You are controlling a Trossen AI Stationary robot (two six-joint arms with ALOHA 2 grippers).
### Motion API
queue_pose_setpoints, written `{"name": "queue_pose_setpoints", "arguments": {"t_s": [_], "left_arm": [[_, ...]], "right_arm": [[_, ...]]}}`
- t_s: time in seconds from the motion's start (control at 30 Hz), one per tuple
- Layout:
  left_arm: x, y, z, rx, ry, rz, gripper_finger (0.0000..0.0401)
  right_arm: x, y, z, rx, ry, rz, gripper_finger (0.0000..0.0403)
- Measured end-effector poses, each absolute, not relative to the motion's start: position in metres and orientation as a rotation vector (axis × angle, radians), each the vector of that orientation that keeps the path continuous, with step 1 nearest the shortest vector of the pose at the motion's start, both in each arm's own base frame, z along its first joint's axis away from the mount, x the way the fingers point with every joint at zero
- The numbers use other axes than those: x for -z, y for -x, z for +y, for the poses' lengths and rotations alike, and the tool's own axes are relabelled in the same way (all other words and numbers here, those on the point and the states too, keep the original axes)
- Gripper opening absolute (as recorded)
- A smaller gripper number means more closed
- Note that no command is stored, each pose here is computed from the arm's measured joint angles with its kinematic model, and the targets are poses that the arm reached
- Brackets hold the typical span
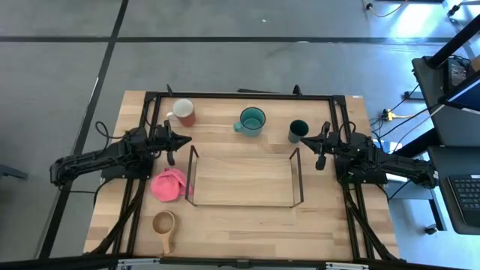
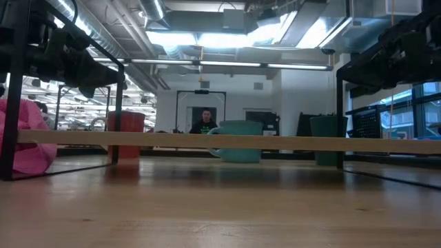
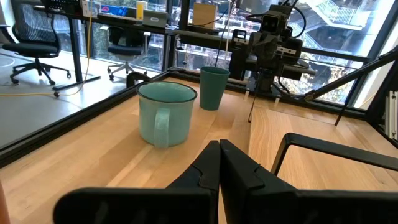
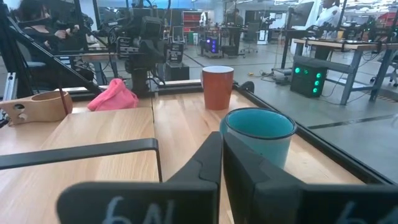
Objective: Stack small to large cups/mugs on shelf
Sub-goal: Put the orange mug on the shelf
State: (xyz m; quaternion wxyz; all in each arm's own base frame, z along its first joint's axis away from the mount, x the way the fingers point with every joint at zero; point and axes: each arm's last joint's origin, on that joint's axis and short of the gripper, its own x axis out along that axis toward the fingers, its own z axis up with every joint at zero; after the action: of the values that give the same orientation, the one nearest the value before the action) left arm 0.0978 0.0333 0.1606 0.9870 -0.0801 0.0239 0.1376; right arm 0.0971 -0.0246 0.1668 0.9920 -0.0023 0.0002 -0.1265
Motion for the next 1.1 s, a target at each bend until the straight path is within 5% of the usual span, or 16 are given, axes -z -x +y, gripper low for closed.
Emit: {"name": "queue_pose_setpoints", "arguments": {"t_s": [0.37,0.87,1.1], "left_arm": [[-0.161,-0.098,0.033,-0.276,0.161,0.048,0.0000],[-0.161,-0.098,0.033,-0.277,0.161,0.048,0.0000],[-0.161,-0.098,0.033,-0.276,0.161,0.048,0.0000]], "right_arm": [[-0.182,-0.096,-0.024,0.250,-0.021,-0.166,0.0016],[-0.218,-0.083,-0.021,0.353,0.446,-0.496,0.0016],[-0.230,-0.075,-0.020,0.368,0.310,-0.645,0.0016]]}}
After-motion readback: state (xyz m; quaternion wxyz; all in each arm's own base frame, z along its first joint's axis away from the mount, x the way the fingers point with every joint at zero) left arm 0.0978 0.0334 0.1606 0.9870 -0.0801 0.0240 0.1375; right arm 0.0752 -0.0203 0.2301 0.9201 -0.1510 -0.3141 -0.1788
